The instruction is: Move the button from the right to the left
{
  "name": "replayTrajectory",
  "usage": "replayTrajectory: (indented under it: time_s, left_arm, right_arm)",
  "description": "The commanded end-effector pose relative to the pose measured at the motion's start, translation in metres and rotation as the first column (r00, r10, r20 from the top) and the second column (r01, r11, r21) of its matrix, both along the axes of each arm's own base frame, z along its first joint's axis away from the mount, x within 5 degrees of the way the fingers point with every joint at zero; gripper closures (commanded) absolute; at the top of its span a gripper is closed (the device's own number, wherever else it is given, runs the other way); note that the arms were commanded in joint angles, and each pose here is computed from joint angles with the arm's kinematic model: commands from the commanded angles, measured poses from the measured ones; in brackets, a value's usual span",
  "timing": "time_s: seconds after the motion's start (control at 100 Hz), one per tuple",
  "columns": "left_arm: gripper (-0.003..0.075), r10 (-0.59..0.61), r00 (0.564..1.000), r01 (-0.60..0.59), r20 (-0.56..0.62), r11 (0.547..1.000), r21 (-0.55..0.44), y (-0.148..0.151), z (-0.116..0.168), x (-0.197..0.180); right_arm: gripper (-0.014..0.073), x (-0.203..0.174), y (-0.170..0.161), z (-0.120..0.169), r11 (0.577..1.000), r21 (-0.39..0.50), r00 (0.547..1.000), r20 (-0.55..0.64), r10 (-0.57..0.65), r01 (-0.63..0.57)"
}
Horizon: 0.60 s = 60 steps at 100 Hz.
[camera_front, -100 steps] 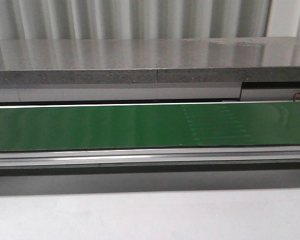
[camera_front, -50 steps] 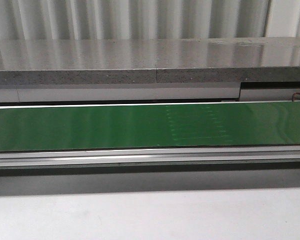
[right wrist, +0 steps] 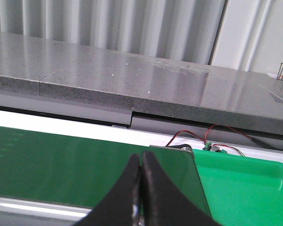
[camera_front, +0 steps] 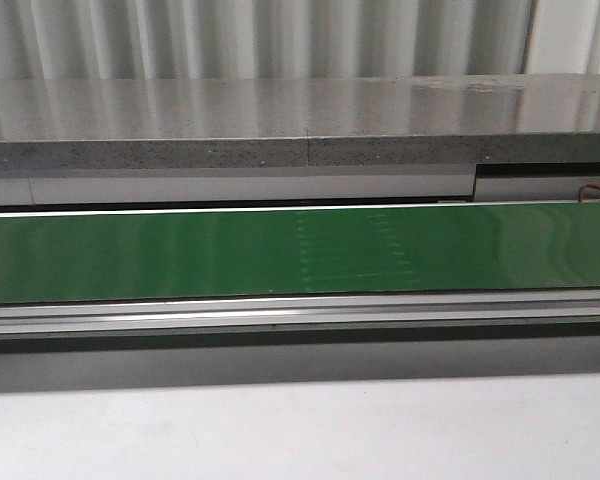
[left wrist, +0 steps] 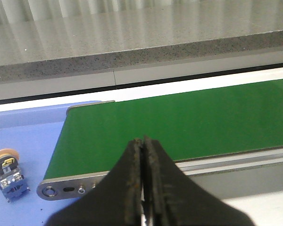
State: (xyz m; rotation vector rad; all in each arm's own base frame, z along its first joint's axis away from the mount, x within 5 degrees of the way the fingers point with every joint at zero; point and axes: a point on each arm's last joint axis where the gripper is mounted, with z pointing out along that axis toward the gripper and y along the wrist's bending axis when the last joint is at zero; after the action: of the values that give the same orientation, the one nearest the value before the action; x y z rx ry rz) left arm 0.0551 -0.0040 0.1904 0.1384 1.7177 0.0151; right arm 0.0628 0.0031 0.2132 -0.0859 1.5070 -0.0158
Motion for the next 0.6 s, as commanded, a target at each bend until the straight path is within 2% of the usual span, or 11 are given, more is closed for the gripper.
replayTrajectory:
  time_s: [0.0, 0.59]
  left_arm:
    - [0.0741, 0.004, 0.998, -0.003, 0.062, 1.0, -0.015, 0.0002, -0.0051, 0.0]
    - [0.0741, 0.004, 0.998, -0.003, 0.062, 1.0, -0.015, 0.0002, -0.0051, 0.0]
  right_arm:
    - [0.0661, -0.0041, -0.0002, 0.003, 1.0, -0.004, 0.998, 0.065, -0.003, 0.004]
    - [0.0661, -0.009, -0.0019, -0.0014, 1.0, 0.0, 0.999, 0.043, -0.024, 0.024]
